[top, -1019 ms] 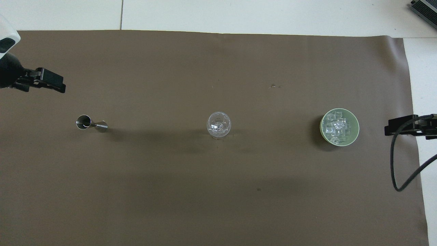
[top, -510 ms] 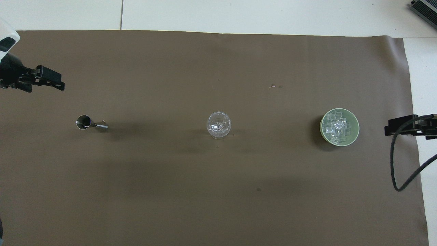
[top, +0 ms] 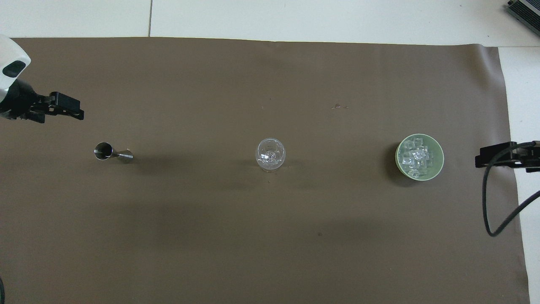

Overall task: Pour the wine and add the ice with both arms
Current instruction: 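Move the left gripper toward the small silver jigger, then lower the open left gripper around the silver jigger and close it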

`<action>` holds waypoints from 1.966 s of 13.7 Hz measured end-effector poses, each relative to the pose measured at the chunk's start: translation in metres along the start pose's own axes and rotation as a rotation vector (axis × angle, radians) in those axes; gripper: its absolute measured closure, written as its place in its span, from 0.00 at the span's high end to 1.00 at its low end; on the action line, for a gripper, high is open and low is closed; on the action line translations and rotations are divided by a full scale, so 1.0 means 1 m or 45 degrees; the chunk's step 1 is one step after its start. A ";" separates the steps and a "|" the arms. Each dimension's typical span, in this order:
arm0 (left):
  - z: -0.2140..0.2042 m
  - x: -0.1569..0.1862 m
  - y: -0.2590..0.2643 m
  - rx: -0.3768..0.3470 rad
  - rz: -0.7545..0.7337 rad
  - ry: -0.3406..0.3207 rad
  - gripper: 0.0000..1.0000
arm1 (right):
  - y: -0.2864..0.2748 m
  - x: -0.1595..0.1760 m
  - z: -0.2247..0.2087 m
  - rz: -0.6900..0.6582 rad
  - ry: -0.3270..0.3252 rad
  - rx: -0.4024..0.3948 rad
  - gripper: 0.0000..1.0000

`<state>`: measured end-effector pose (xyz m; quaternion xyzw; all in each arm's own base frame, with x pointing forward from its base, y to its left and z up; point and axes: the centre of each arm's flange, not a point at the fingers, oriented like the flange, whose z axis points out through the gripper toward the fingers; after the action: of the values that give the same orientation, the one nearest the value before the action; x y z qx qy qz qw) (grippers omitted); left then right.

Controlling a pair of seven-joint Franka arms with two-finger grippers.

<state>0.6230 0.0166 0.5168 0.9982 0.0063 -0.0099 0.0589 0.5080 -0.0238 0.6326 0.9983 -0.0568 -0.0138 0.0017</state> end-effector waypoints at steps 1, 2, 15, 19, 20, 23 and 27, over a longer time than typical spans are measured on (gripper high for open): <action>0.001 0.000 -0.004 -0.029 -0.026 -0.001 1.00 | 0.000 0.000 0.000 0.000 0.000 0.000 1.00; 0.001 -0.001 -0.012 -0.058 -0.060 -0.001 1.00 | 0.000 0.000 0.000 0.000 0.000 0.000 1.00; 0.015 0.004 -0.041 -0.301 -0.563 -0.040 1.00 | 0.000 0.000 0.000 0.000 0.000 0.000 1.00; 0.025 0.007 -0.075 -0.449 -0.868 -0.090 1.00 | 0.000 0.000 0.000 0.000 0.000 0.000 1.00; 0.029 0.007 -0.088 -0.480 -0.934 -0.102 1.00 | 0.000 0.000 0.000 0.000 0.000 0.000 1.00; 0.042 0.009 -0.110 -0.571 -1.168 -0.169 1.00 | 0.000 0.000 0.000 0.000 0.000 0.000 1.00; 0.069 0.010 -0.141 -0.660 -1.601 -0.321 1.00 | 0.000 0.000 0.000 0.000 0.000 0.000 1.00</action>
<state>0.6299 0.1490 0.4318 0.7500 0.5791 -0.1562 0.2788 0.5080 -0.0238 0.6326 0.9983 -0.0568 -0.0138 0.0017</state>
